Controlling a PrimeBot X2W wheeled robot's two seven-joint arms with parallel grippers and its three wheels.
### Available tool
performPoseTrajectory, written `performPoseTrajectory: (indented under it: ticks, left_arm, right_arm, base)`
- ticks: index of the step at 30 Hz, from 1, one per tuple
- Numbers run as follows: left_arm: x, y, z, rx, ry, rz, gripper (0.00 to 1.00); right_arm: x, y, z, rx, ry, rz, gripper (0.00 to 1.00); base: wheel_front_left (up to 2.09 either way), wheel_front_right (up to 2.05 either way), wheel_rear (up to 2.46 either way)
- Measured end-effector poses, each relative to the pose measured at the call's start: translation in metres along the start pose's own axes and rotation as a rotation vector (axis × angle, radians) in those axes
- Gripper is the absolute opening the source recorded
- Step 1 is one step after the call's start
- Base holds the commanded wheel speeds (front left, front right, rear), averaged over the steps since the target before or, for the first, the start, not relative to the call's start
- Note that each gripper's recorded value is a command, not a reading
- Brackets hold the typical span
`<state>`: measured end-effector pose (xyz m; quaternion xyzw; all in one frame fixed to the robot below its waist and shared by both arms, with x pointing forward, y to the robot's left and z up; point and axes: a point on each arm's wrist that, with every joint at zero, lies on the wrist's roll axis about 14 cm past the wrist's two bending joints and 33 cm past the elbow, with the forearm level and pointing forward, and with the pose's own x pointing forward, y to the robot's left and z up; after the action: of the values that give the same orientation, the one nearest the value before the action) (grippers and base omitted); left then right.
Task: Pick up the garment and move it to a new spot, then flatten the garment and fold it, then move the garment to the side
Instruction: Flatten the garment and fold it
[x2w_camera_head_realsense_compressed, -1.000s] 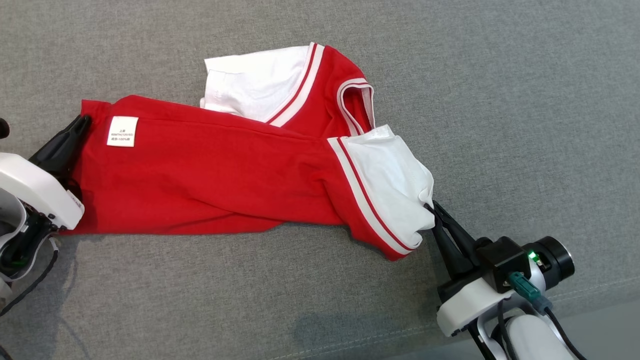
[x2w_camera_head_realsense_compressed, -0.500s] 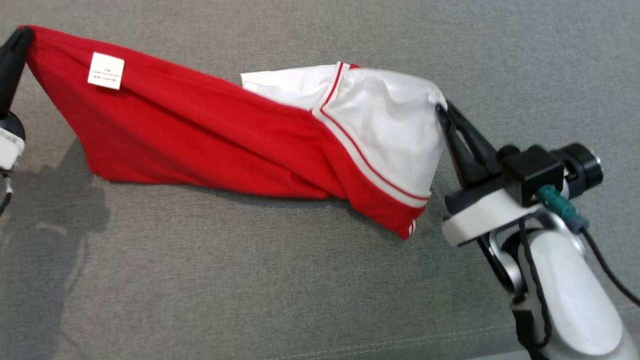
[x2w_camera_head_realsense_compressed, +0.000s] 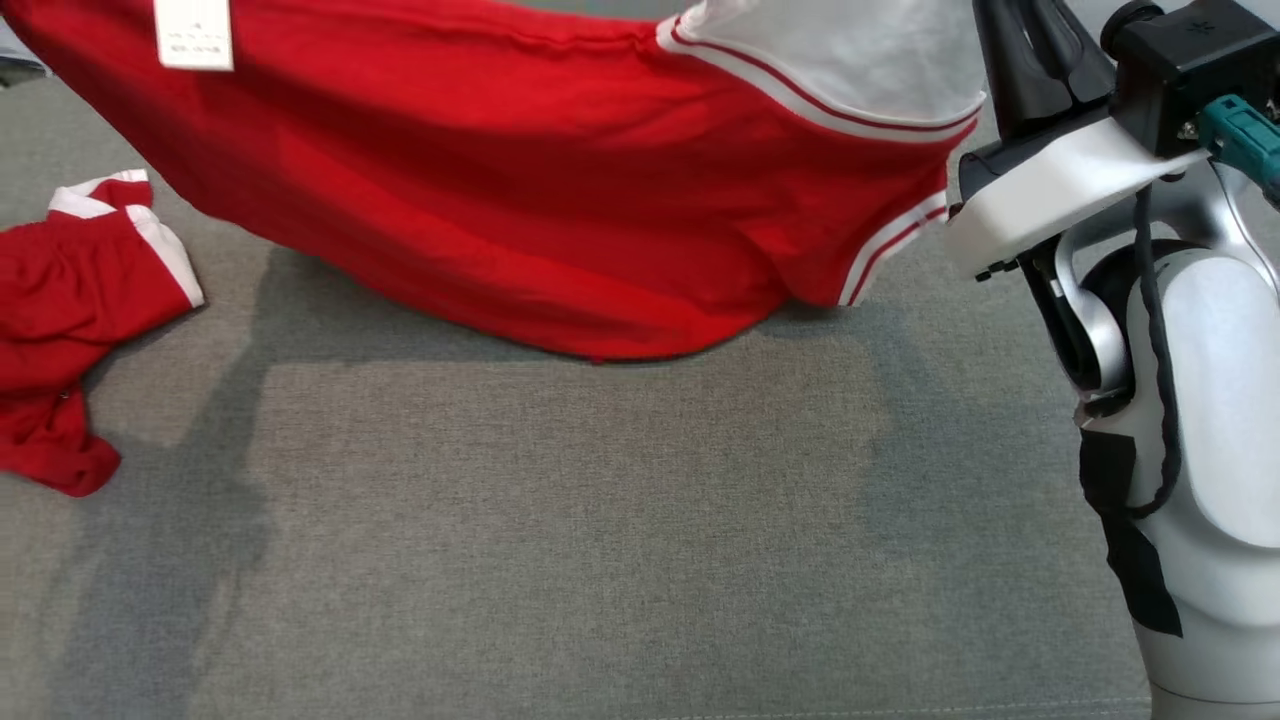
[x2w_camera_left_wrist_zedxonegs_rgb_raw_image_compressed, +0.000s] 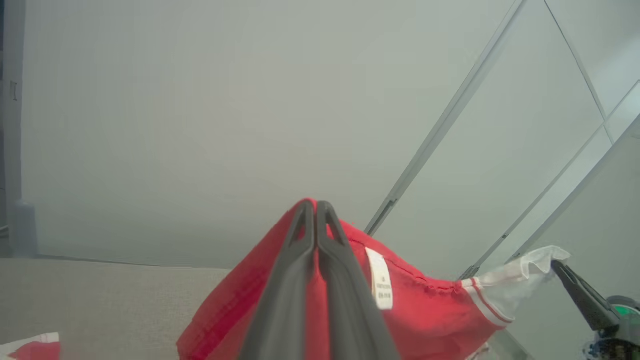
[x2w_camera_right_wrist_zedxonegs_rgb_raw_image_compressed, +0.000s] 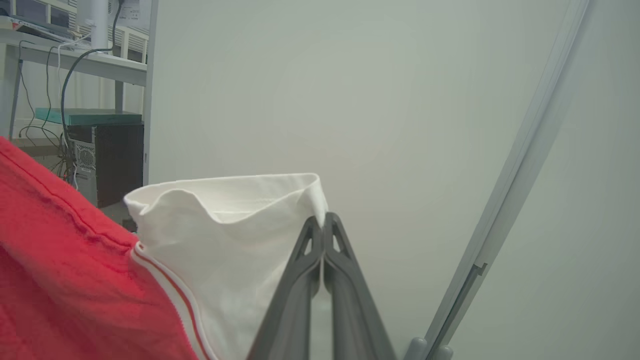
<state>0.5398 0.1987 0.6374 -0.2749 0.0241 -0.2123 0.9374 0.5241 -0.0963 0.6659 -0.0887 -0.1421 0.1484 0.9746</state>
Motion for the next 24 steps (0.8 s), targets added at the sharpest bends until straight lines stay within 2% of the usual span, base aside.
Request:
performPoseTrajectory:
  ticks: [3, 6, 11, 19, 24]
  left_arm:
    - [-0.025, 0.003, -0.027, -0.007, 0.086, 0.022, 0.00]
    - [-0.056, 0.011, -0.060, -0.036, 0.168, 0.063, 0.00]
    - [-0.093, 0.012, -0.085, -0.117, 0.157, 0.102, 0.00]
    - [-0.148, 0.012, -0.134, -0.218, 0.137, 0.192, 0.00]
    - [-0.170, 0.007, -0.159, -0.212, 0.138, 0.215, 0.00]
  right_arm:
    - [-0.003, 0.017, -0.002, 0.026, 0.053, 0.046, 0.00]
    - [-0.019, 0.046, -0.024, 0.082, 0.156, 0.114, 0.00]
    - [-0.056, 0.079, -0.050, 0.188, 0.268, 0.182, 0.00]
    - [-0.105, 0.097, -0.056, 0.265, 0.321, 0.223, 0.00]
    - [-0.135, 0.102, -0.063, 0.328, 0.350, 0.221, 0.00]
  base:
    - [0.00, 0.00, 0.00]
    - [0.00, 0.00, 0.00]
    - [0.00, 0.00, 0.00]
    - [0.00, 0.00, 0.00]
    - [0.00, 0.00, 0.00]
